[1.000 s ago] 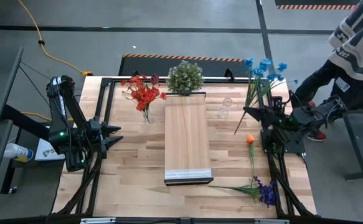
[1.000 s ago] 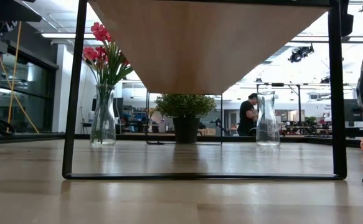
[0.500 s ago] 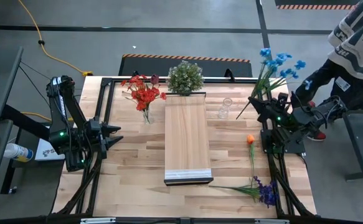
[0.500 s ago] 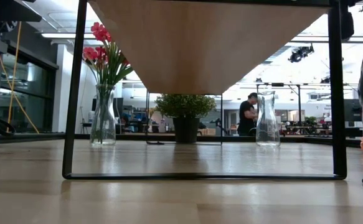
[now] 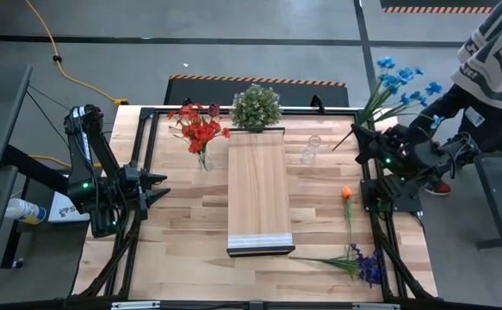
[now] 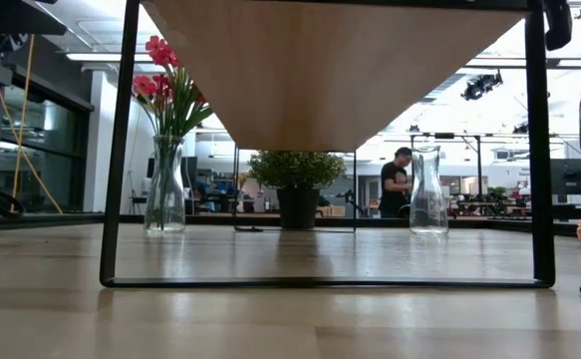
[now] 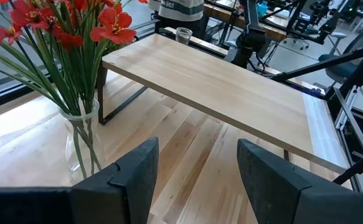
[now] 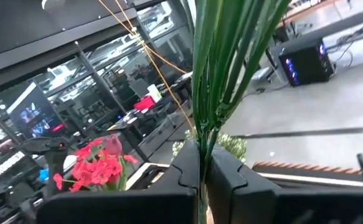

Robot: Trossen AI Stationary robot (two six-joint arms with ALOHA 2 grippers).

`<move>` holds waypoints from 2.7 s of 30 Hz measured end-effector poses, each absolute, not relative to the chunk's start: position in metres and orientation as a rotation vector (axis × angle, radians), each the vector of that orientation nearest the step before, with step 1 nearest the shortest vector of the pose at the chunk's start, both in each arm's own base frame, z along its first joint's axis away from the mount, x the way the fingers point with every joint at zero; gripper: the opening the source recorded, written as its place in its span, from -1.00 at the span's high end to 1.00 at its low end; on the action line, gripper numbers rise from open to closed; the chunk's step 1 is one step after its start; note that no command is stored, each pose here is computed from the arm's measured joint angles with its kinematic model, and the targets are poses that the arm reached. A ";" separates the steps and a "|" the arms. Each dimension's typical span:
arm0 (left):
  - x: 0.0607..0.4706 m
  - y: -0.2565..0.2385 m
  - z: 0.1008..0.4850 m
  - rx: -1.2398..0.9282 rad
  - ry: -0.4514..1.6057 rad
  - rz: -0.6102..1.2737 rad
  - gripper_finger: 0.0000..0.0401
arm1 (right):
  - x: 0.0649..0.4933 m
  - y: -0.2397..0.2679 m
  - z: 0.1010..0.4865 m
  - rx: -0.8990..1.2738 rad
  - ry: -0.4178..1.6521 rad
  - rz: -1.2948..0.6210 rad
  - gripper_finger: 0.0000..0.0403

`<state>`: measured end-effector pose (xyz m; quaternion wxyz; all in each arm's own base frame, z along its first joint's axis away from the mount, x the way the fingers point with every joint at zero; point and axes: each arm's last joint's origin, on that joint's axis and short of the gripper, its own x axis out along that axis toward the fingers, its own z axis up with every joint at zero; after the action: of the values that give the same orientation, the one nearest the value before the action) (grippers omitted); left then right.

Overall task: Pick and place flowers into a vace then onto a shelf
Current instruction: Put the blue flowers into the right transparent vase

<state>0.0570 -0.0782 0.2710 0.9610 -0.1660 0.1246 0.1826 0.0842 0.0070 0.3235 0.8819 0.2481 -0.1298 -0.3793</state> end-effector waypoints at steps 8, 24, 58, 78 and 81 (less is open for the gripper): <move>0.057 -0.078 0.271 -0.338 0.254 0.370 -0.25 | 0.082 0.006 0.333 0.423 -0.280 -0.837 1.00; 0.057 -0.078 0.271 -0.338 0.254 0.369 -0.25 | 0.067 -0.001 0.363 0.248 -0.329 -0.908 1.00; 0.057 -0.078 0.271 -0.339 0.254 0.369 -0.25 | 0.122 -0.018 0.355 0.052 -0.306 -1.112 1.00; 0.057 -0.079 0.271 -0.339 0.254 0.369 -0.25 | 0.169 -0.036 0.314 0.085 -0.140 -1.188 1.00; 0.057 -0.079 0.271 -0.340 0.254 0.369 -0.25 | 0.173 -0.037 0.306 0.107 -0.105 -1.189 1.00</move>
<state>0.0570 -0.0785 0.2709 0.9607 -0.1676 0.1251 0.1823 0.1733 -0.0366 0.3056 0.8257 0.0503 -0.0496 -0.5596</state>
